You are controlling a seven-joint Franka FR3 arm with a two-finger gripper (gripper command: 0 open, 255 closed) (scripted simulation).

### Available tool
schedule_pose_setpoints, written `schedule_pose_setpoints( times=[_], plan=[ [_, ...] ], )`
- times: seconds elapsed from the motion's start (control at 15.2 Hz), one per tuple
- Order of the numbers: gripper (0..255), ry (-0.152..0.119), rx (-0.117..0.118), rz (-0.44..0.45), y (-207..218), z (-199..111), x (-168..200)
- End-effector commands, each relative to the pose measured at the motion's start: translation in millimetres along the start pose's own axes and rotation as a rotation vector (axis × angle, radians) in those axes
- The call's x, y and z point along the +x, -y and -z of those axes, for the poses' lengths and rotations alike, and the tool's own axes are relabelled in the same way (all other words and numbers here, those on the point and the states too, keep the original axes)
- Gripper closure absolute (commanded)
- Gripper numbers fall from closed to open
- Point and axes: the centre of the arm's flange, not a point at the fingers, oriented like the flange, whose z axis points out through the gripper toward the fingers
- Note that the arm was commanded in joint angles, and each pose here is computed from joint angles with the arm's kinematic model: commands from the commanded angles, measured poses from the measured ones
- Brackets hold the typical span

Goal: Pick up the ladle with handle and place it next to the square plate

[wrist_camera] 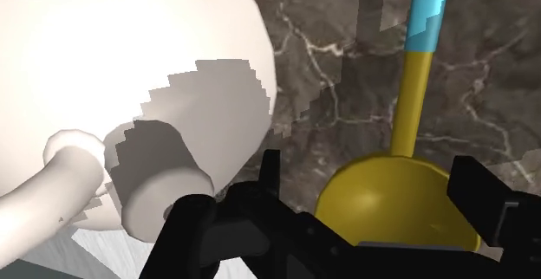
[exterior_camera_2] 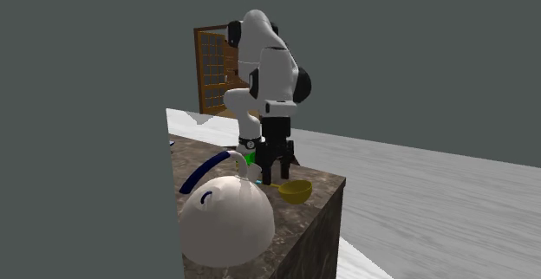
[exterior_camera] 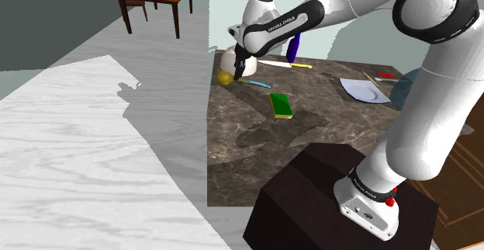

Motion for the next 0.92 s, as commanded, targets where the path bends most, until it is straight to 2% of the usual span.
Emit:
schedule_pose_setpoints(
  times=[0.0, 0.13, 0.2, 0.26, 0.4, 0.46, 0.53, 0.86],
  plan=[
    [255, 0.081, 0.075, 0.002, 14.2, -61.9, -19.0],
    [255, 0.078, 0.077, 0.001, -3.9, -77.4, -23.4],
    [255, 0.075, 0.078, 0.0, -18.9, -72.3, -28.3],
    [255, 0.073, 0.079, 0.0, -14.9, -68.0, -41.7],
    [255, 0.075, 0.08, 0.001, -15.7, -61.1, -28.8],
    [255, -0.075, -0.073, 0.003, -35.6, 10.4, -8.3],
    [0, -0.075, -0.073, 0.003, -35.6, 10.4, -8.3],
    [0, 0.069, 0.061, 0.004, 6.3, 5.2, -6.1]
  ],
)
